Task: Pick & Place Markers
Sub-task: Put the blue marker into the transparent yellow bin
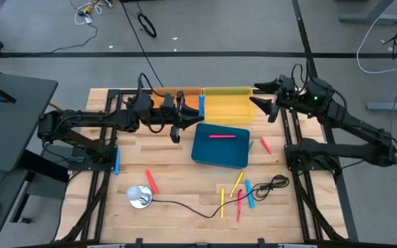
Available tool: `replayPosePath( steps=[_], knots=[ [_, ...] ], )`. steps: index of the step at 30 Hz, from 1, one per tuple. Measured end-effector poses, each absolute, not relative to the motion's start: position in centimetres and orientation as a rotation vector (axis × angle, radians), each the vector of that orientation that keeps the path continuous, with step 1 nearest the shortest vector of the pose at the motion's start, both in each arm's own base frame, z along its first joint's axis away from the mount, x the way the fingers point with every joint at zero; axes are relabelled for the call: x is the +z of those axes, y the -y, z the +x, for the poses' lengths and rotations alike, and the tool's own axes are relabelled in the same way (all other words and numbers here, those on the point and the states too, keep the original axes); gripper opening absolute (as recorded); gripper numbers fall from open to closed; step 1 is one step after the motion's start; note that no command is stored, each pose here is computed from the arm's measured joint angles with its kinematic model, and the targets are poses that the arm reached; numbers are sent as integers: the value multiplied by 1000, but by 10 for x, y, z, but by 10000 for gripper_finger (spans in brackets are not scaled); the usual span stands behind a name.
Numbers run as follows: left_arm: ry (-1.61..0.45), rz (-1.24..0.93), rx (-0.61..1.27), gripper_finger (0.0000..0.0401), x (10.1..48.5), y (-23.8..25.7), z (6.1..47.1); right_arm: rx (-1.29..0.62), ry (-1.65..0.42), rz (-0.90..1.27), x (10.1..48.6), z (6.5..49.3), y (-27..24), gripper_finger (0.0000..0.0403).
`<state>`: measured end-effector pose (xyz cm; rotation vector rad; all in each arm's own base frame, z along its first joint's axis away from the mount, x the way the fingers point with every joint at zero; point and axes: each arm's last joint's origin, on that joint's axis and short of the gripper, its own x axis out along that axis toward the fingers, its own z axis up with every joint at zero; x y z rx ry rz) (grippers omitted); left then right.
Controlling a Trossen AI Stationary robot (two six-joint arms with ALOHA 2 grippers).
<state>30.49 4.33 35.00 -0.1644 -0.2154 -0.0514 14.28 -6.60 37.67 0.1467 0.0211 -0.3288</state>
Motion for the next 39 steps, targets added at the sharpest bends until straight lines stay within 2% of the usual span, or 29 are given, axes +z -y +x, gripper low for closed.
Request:
replayPosePath(
  steps=[10, 17, 28, 39],
  knots=[
    [190, -185, -55, 69, 348, -43, 306, -189, -10, 154, 416, 181, 56, 314],
    [187, -188, -69, 69, 347, -43, 305, -108, -36, 157, 426, 213, 46, 314],
    [183, -189, -68, 69, 347, -43, 306, -17, -63, 129, 432, 272, 37, 314],
    [184, -188, -68, 69, 347, -43, 306, 72, -61, 129, 420, 304, 18, 314]
  ],
)
